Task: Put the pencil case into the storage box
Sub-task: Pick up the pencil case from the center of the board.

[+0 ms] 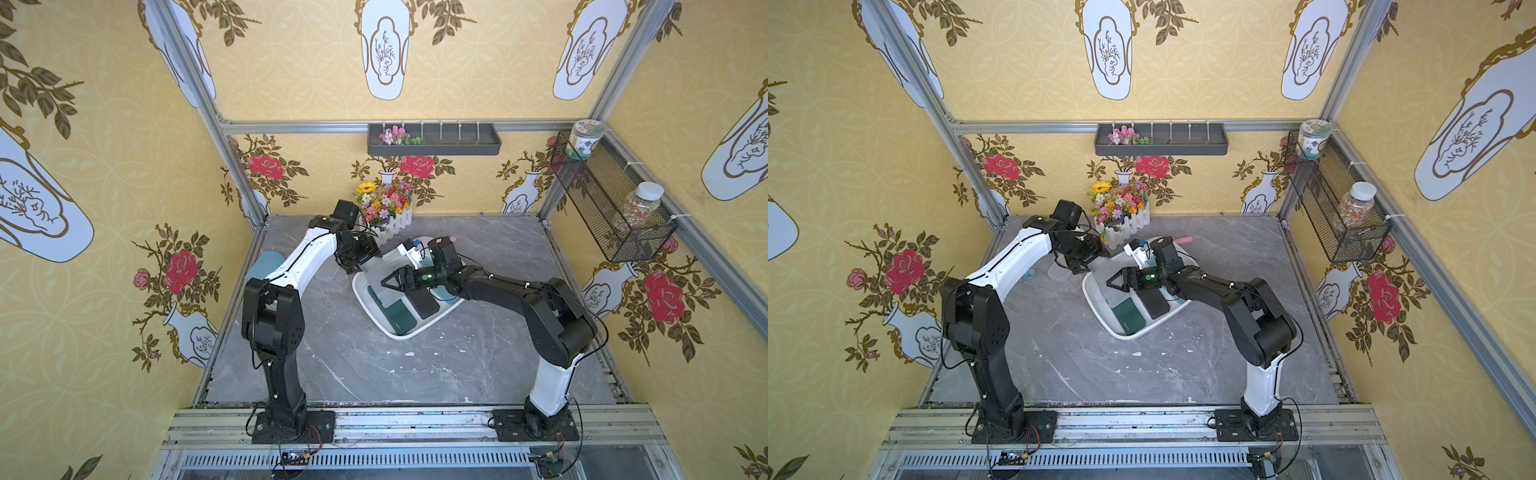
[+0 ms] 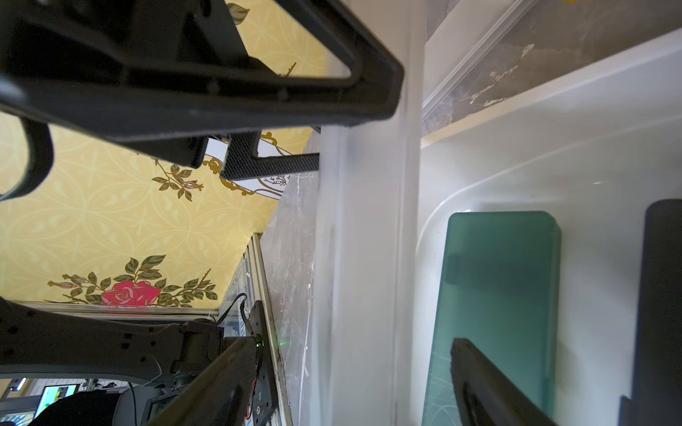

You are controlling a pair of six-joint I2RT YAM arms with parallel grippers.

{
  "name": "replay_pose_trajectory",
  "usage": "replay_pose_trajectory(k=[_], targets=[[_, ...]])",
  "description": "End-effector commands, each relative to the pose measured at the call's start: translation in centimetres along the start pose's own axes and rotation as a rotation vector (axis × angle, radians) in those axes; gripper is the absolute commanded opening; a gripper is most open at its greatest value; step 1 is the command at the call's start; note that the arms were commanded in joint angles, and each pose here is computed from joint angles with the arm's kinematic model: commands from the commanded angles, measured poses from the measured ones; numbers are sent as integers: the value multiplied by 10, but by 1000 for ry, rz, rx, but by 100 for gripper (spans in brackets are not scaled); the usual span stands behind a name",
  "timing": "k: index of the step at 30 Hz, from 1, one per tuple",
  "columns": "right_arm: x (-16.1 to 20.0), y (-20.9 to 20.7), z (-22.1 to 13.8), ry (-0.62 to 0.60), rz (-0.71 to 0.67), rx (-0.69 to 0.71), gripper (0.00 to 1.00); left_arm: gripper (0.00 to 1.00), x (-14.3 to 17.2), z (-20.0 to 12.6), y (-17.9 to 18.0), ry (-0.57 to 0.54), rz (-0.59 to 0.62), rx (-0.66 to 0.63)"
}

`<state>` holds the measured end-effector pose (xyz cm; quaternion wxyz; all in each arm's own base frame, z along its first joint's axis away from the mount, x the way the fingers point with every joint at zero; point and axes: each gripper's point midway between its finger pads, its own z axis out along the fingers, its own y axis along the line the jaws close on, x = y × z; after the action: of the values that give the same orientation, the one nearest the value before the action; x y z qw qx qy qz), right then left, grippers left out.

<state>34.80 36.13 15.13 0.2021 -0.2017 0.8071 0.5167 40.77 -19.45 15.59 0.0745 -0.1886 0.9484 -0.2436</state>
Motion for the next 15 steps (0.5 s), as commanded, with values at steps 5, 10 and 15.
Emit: replay_pose_trajectory(k=[5, 10, 15], targets=[[-9, 8, 3, -25, -34, -21, 69, 73, 2, 5, -7, 15, -1, 18], [-9, 8, 4, -27, -35, -21, 57, 73, 1, 8, -8, 17, -2, 23], [-10, 6, 4, -28, -30, -21, 50, 73, 3, 9, -9, 23, 1, 25]])
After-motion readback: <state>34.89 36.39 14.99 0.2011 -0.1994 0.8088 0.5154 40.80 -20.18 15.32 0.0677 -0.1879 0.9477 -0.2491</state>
